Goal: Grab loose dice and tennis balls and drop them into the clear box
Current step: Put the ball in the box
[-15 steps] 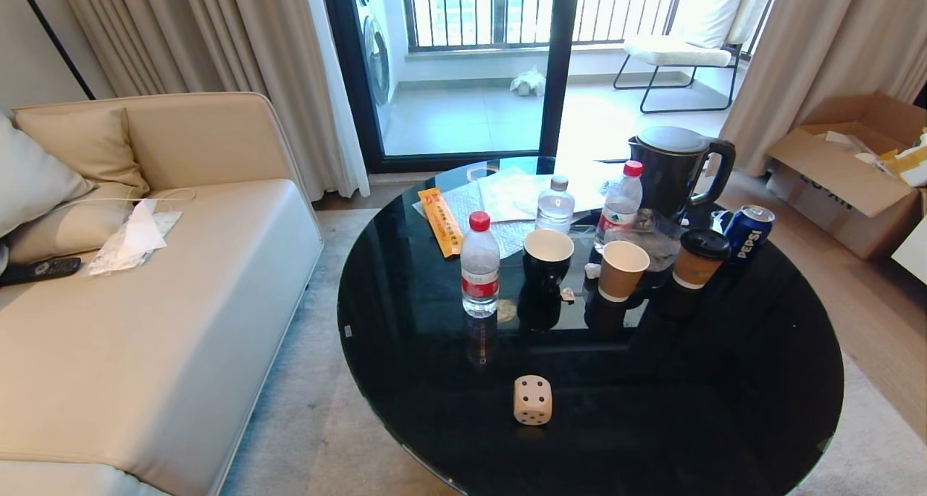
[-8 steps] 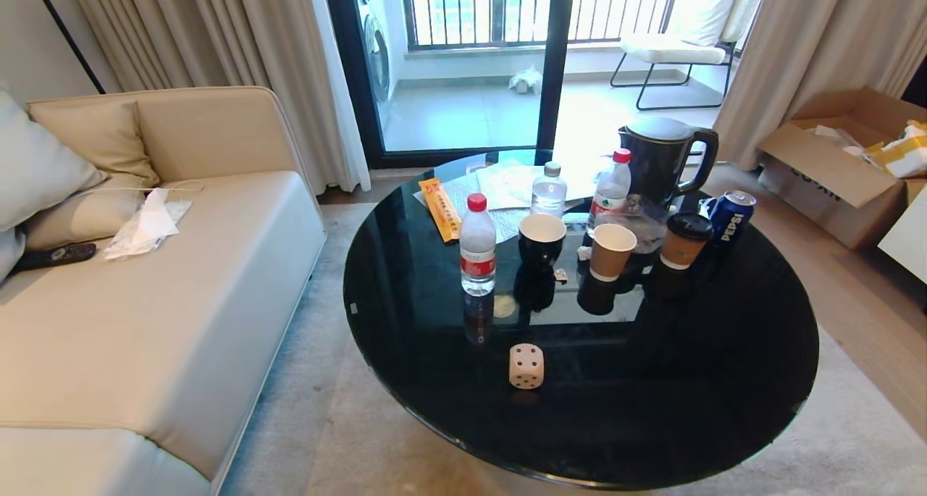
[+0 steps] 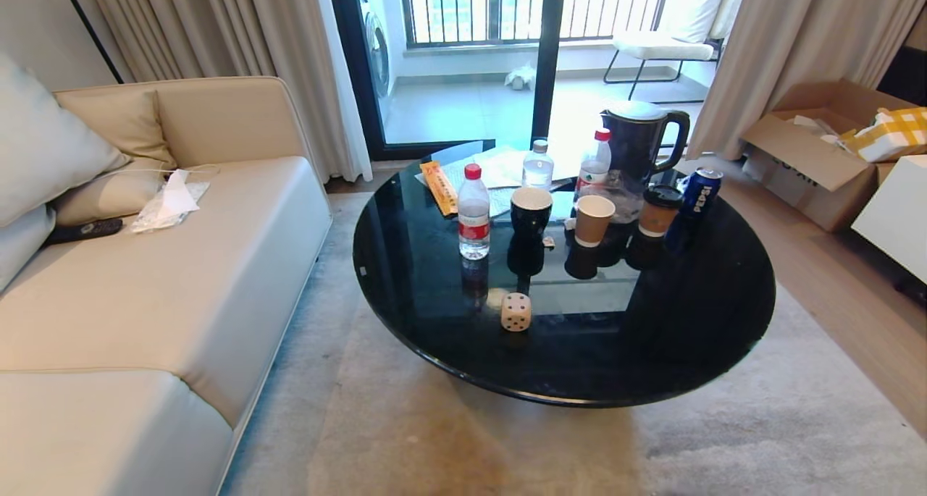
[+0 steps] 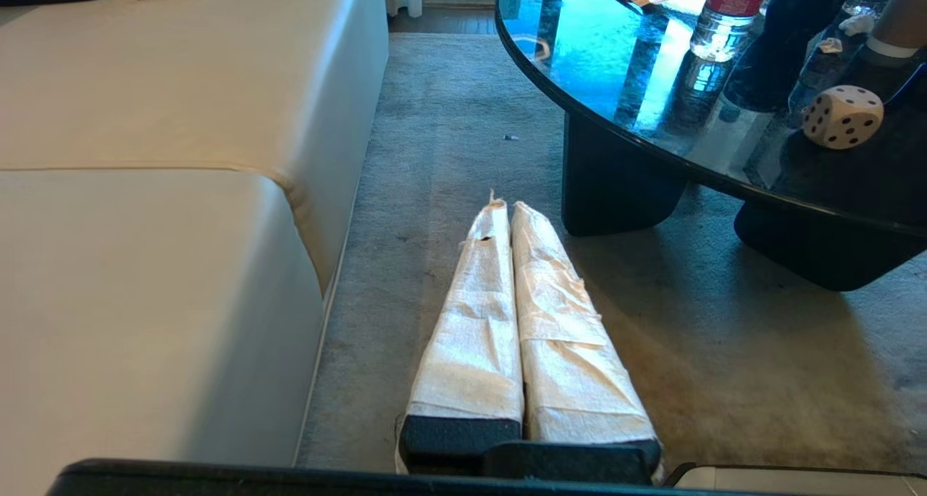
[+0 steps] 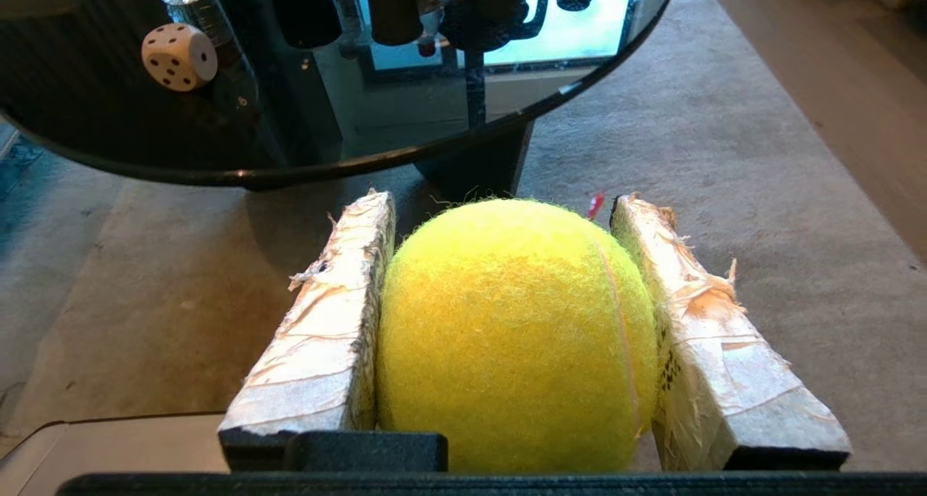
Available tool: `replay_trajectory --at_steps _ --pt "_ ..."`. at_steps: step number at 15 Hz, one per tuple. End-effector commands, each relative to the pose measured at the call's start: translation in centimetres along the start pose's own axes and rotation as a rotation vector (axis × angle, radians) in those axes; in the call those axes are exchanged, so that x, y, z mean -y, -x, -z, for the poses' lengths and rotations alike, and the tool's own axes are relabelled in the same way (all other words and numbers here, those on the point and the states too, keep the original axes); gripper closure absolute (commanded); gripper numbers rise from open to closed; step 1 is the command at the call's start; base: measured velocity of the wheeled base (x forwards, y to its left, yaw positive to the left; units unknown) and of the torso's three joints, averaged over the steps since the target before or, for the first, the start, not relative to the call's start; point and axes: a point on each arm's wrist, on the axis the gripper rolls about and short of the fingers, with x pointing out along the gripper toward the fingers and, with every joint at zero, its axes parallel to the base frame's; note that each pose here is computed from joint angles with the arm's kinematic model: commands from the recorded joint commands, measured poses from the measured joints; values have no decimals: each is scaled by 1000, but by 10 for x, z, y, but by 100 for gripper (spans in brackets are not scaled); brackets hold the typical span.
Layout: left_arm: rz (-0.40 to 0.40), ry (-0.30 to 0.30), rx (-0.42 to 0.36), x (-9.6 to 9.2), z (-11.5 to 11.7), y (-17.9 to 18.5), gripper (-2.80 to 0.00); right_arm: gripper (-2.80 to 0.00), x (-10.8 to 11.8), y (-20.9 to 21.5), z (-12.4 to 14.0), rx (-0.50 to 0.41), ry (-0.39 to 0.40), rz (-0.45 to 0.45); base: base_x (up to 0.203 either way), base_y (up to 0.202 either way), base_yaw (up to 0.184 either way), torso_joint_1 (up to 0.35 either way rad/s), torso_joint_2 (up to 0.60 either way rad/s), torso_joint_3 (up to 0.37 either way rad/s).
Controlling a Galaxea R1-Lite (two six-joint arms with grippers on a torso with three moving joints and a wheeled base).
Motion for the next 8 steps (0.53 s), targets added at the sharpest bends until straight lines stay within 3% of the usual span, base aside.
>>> replay_trajectory --at_steps 1,8 --pt "-1 1 1 0 0 0 0 0 0 0 0 -3 0 1 -189 0 -2 -1 2 4" --pt "-2 2 0 0 0 0 0 0 0 0 0 -3 0 1 -183 0 -1 3 3 2"
